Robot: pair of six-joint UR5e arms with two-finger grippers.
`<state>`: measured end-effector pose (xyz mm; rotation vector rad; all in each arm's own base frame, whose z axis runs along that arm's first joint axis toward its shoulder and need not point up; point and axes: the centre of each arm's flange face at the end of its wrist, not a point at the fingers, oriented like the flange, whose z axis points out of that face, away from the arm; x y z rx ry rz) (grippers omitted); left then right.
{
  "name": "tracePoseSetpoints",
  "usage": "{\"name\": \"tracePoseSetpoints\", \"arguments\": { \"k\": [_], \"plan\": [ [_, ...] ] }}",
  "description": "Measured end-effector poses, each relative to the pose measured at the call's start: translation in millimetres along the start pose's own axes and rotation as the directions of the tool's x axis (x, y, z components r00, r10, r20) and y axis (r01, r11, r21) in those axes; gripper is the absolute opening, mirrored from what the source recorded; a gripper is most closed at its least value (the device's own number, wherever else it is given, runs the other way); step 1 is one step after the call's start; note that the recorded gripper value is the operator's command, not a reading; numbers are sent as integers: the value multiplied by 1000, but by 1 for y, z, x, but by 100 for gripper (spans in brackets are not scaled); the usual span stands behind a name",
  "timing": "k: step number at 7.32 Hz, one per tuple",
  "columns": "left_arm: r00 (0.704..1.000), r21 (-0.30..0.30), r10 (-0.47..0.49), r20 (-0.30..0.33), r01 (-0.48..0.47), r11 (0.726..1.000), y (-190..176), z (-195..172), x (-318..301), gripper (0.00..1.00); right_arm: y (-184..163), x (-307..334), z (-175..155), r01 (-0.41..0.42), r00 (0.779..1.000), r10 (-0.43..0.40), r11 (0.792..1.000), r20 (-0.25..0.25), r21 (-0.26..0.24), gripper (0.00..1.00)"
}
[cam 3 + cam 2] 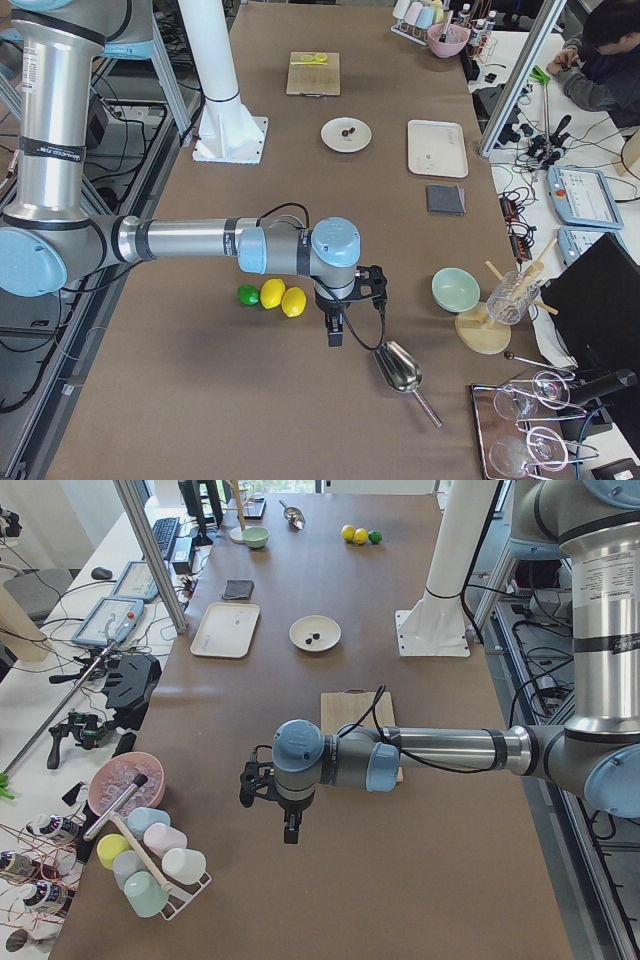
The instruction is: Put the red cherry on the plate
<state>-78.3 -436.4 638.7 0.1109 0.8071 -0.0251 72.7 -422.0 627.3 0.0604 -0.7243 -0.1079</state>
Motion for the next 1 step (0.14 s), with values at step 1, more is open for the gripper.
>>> {"name": "tracePoseSetpoints", "arguments": {
  "k": [1],
  "plan": [
    [1000,0,0,0,0,1000,0,0,0,98,0,0,0,1,1000,-1,1000,1,1,100]
  ]
}}
